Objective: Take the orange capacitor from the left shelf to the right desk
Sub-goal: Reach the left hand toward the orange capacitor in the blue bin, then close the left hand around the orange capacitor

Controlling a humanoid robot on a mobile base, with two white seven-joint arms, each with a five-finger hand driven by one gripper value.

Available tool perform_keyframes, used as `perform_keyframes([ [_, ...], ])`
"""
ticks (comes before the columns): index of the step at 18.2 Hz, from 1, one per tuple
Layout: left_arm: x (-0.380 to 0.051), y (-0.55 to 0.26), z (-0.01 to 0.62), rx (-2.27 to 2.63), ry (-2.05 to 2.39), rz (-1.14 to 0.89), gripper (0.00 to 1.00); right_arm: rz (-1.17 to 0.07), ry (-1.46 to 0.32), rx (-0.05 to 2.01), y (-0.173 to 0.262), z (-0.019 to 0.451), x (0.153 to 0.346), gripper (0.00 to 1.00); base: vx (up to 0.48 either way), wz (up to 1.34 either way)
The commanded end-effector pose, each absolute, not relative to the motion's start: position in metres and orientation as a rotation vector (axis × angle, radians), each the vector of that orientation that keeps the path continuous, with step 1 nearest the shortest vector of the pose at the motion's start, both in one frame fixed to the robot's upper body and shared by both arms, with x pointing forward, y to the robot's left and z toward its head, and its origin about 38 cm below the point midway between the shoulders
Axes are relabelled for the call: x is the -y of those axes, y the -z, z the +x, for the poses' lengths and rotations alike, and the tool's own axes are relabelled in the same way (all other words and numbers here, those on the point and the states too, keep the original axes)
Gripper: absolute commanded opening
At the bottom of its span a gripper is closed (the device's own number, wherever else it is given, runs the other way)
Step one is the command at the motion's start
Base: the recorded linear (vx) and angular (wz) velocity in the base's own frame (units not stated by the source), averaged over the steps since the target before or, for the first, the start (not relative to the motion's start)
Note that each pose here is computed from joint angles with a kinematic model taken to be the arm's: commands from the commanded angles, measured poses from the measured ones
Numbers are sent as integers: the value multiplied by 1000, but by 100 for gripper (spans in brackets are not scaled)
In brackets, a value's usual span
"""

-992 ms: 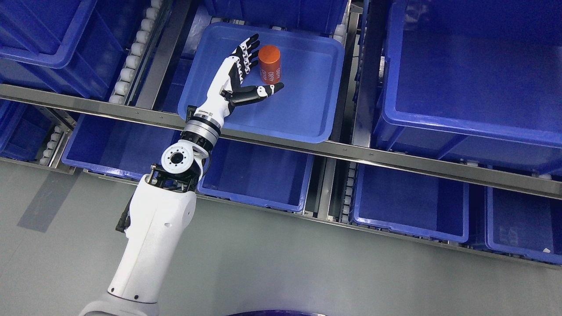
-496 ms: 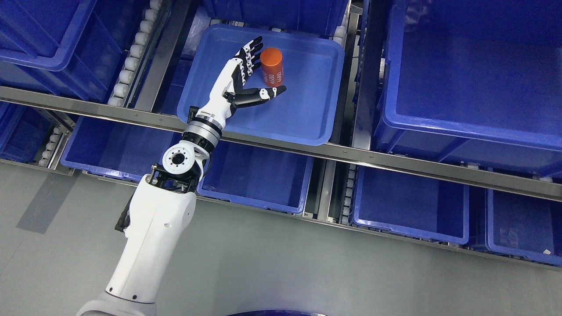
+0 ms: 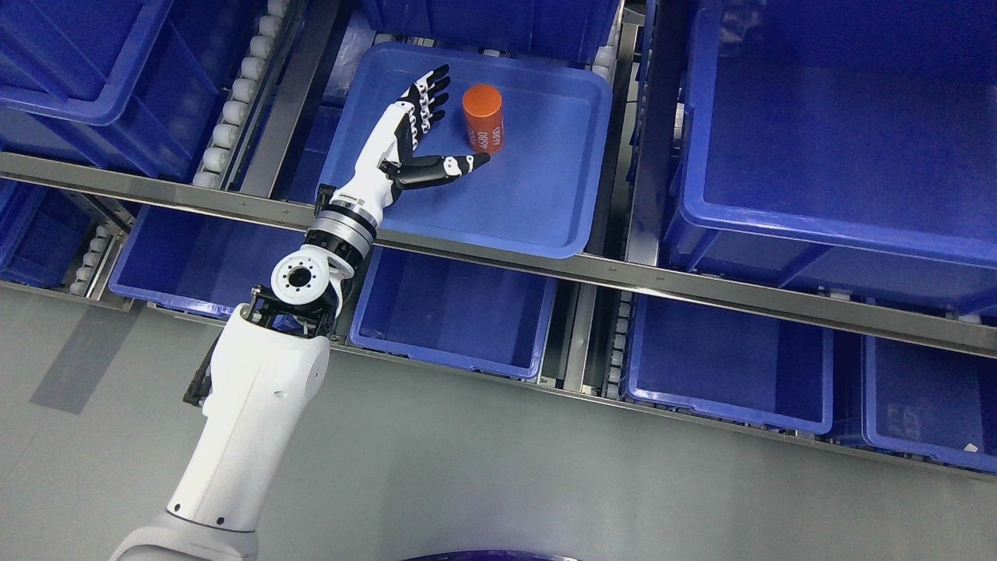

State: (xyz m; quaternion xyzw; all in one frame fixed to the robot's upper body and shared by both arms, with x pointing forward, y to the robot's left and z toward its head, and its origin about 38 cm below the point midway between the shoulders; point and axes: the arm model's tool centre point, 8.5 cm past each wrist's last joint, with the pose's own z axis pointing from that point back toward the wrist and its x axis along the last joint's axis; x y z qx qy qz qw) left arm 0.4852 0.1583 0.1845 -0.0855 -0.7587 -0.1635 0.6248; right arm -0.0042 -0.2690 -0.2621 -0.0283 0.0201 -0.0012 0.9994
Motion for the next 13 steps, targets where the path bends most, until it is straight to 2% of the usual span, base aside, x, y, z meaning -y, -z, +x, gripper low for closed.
perform_keyframes([
  [1,-152,-174,500,1679,423,-193,100,-74,14,-50,261,-18,280,100,0,0],
  [9,-130,-170,502,1645,486,-266,98,-74,15,-50,261,-18,280,100,0,0],
  [11,-135,-170,503,1644,484,-255,91,-74,15,-50,261,-18,280,100,0,0],
  [13,-140,-169,505,1642,483,-243,78,-74,14,-50,261,-18,280,100,0,0],
])
